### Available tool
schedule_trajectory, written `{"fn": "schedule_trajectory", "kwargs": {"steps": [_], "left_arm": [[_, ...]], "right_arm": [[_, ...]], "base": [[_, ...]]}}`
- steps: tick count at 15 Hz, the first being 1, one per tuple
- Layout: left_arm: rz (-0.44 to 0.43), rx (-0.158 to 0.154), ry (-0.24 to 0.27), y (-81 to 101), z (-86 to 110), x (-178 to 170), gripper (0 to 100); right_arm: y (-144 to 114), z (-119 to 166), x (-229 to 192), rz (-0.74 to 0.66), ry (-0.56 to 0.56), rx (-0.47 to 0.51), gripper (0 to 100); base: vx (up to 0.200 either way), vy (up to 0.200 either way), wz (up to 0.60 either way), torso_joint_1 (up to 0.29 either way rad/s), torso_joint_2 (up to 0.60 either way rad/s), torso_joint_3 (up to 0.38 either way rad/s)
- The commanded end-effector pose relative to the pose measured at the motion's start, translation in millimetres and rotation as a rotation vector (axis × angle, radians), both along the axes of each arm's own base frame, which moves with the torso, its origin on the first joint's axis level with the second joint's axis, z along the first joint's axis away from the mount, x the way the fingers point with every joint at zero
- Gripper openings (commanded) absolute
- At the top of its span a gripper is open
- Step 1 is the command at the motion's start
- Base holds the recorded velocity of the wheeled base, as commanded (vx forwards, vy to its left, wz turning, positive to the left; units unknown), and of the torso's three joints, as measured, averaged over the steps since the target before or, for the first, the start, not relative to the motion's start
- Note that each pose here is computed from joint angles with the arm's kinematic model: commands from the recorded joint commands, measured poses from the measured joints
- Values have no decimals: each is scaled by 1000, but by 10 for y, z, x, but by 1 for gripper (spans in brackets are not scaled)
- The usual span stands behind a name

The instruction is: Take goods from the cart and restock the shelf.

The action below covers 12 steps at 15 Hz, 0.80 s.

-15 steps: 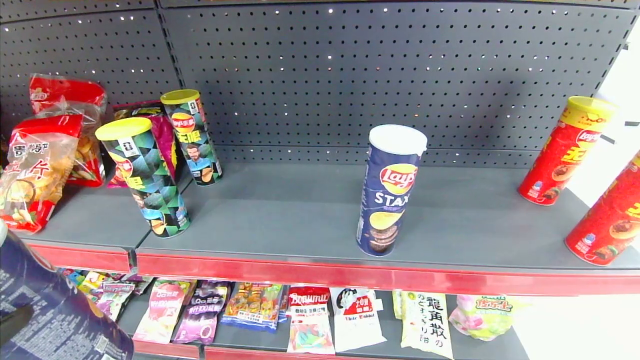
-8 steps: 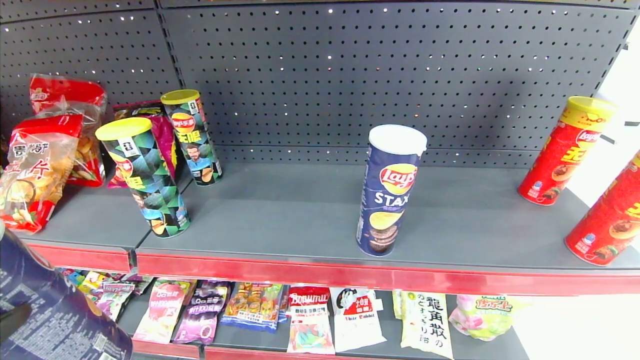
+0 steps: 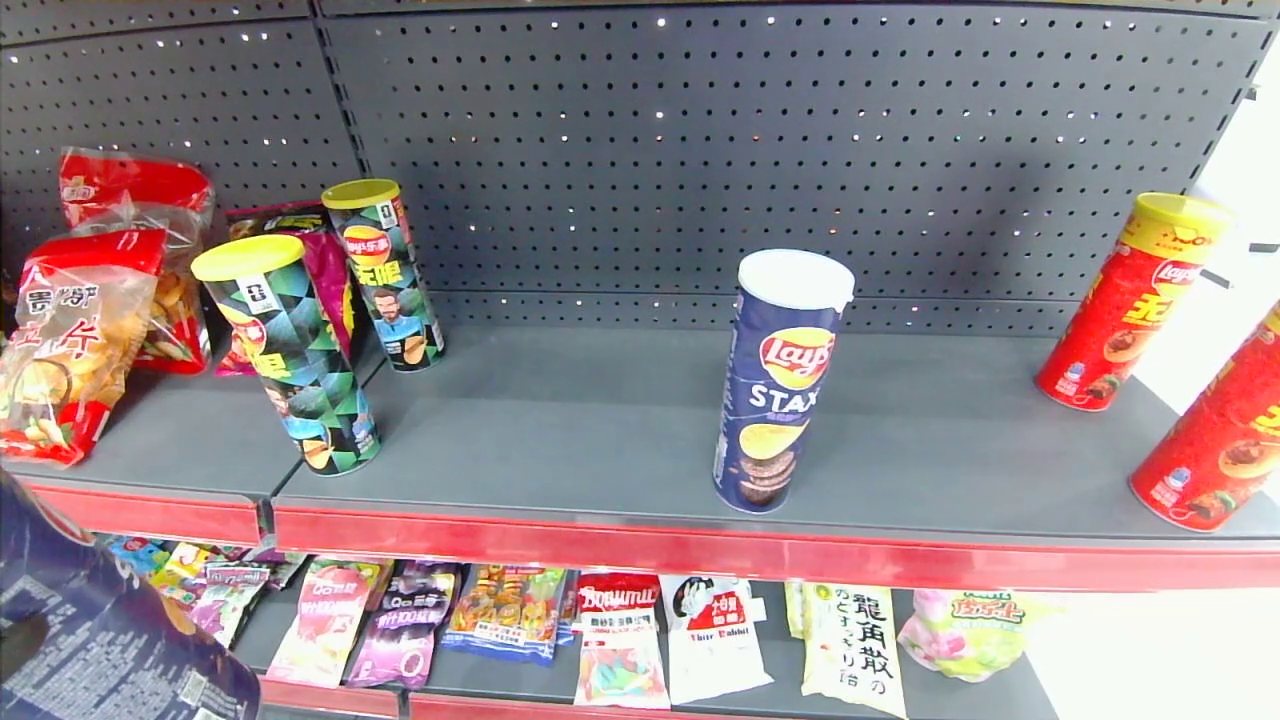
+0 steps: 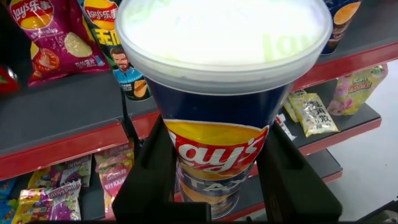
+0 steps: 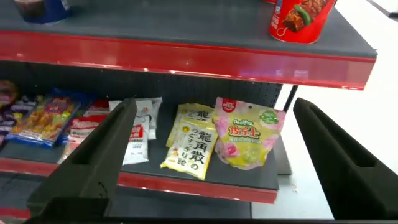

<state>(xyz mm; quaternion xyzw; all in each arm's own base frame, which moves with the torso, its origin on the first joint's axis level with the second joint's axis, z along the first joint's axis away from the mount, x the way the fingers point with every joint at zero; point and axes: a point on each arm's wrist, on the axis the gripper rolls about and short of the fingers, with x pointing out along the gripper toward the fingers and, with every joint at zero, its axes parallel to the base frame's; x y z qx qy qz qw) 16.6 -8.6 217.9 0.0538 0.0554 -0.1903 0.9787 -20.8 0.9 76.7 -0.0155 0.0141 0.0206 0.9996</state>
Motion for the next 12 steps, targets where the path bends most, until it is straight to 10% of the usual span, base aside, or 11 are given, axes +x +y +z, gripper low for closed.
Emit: {"fn": "schedule_trajectory", "kwargs": {"steps": [1, 8, 12], "left_arm": [[0, 1, -17, -4, -8, -45, 0], [3, 0, -11, -5, -71, -67, 0], [3, -1, -7, -4, -75, -59, 0]], "right_arm": [[-1, -6, -14, 1, -20, 39, 100], [-6, -9, -19, -23, -25, 37, 100], [-6, -9, -19, -25, -25, 36, 100]], "base": [[0, 0, 0, 0, 0, 0], [0, 0, 0, 0, 0, 0], [0, 0, -600, 0, 1, 0]]}}
